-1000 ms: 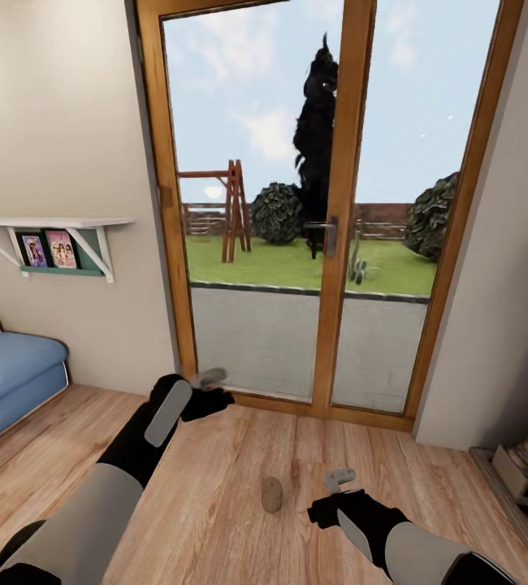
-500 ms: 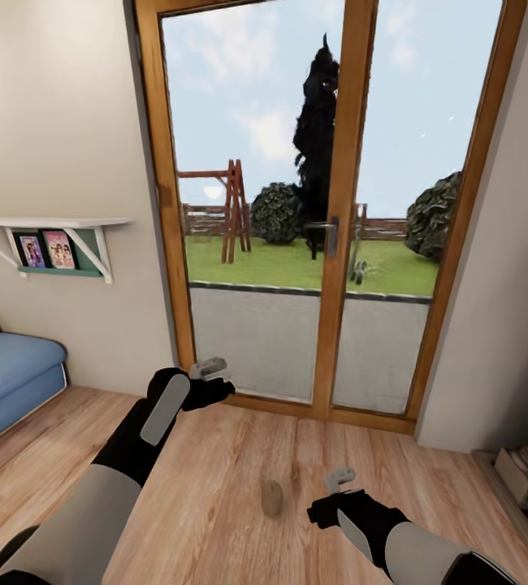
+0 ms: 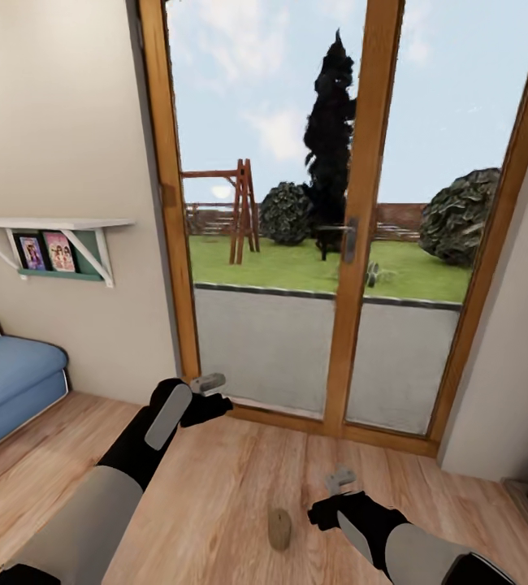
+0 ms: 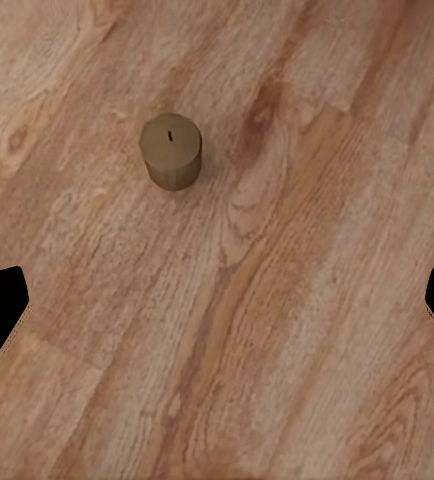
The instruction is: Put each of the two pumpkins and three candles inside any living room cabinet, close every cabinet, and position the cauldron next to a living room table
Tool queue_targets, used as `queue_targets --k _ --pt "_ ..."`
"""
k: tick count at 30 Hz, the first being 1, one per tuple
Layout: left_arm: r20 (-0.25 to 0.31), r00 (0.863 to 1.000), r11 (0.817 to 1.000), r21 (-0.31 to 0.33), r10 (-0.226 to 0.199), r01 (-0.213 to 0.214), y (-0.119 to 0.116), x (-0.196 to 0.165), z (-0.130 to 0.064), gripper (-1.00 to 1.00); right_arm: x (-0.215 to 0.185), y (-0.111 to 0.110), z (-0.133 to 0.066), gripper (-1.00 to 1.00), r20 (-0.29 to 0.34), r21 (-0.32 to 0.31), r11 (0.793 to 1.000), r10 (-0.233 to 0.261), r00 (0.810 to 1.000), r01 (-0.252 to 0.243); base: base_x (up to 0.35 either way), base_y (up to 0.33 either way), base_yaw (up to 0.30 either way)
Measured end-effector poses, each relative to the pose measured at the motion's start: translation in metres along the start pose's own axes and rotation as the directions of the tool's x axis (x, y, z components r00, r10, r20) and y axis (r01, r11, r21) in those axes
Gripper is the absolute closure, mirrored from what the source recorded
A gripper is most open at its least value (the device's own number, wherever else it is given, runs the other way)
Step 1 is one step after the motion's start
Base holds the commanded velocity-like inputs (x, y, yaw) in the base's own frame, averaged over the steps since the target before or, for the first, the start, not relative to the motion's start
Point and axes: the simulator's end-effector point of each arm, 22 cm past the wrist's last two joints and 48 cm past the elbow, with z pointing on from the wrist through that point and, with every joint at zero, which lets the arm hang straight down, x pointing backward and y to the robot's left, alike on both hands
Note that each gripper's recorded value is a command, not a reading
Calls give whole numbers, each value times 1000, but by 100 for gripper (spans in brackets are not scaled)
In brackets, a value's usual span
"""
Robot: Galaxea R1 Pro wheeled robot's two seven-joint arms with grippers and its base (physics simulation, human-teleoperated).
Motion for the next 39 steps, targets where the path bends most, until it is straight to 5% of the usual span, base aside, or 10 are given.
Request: queue_targets --k 15,21,39 --pt "27 999 999 28 -18 18 -20 -1 2 -100 0 17 0 -100 4 -18 1000 -8 1000 8 294 -83 268" --pt "14 1000 999 49 -16 15 -38 7 5 -100 0 23 1 -100 4 -29 1000 -6 1000 6 5 -2 5" --pt "21 1000 999 47 -20 19 -38 6 4 -100 0 24 1 -100 5 -33 999 -2 1000 2 0 0 0"
